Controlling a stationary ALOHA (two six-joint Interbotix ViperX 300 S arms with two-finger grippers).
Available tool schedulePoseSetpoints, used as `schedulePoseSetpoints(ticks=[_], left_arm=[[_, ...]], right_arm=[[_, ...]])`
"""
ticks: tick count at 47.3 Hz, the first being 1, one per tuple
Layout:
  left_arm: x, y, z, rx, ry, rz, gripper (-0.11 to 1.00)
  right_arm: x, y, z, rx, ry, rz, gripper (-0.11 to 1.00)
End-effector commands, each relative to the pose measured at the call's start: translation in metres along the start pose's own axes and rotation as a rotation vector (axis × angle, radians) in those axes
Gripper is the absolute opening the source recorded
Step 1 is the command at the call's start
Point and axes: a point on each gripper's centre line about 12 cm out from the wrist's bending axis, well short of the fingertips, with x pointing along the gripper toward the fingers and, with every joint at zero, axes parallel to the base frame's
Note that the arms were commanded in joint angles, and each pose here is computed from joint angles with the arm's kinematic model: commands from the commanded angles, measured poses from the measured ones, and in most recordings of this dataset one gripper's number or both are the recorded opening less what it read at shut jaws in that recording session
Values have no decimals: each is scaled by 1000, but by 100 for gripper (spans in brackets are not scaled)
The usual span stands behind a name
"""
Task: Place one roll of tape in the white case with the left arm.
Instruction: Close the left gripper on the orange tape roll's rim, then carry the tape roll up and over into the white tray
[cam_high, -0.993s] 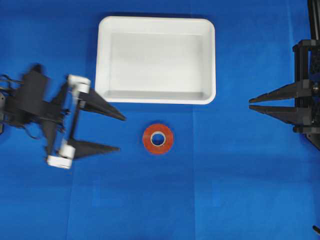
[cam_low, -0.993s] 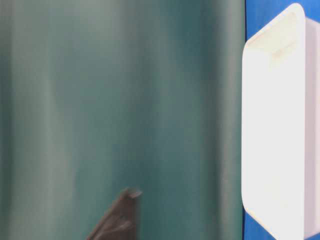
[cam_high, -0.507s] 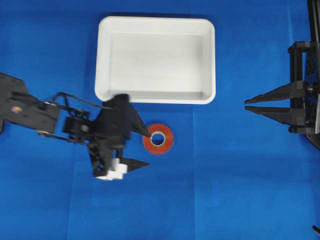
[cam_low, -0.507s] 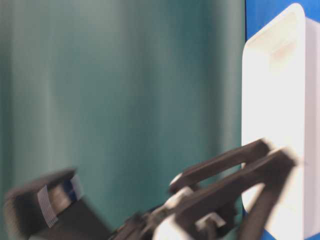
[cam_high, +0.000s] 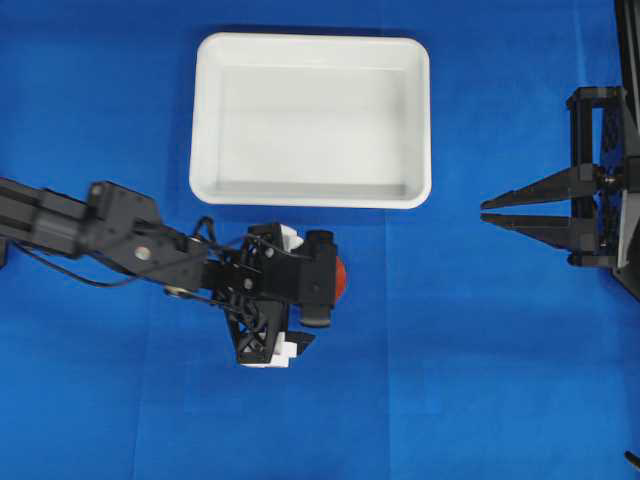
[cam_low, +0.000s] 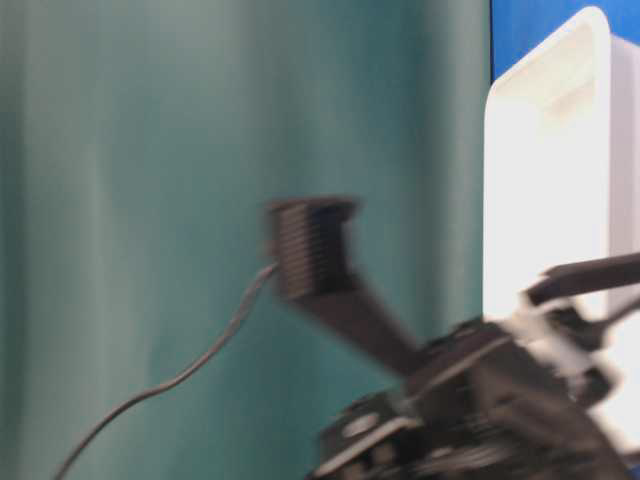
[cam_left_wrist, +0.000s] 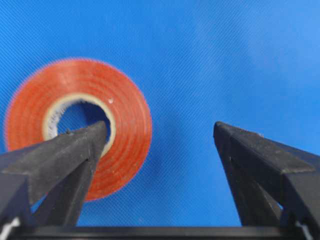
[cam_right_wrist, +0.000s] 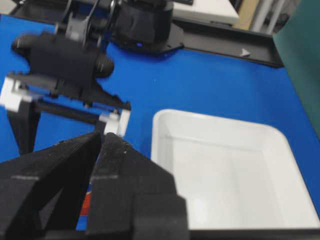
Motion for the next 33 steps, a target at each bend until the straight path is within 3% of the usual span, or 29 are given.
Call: schedulePoseSetpoints(ticks=[1, 10, 22, 33], left_arm=[[0, 2, 13, -5, -13, 5, 91], [2, 10, 16, -20, 36, 27, 86], [-23, 3, 40, -12, 47, 29, 24], [-79, -1, 65, 5, 1, 31, 25]], right_arm=[[1, -1, 3, 2, -12, -3, -11], [1, -1, 1, 3, -5, -4, -11], [1, -1, 0, 8, -3, -4, -11], [1, -1, 0, 9, -3, -4, -11]])
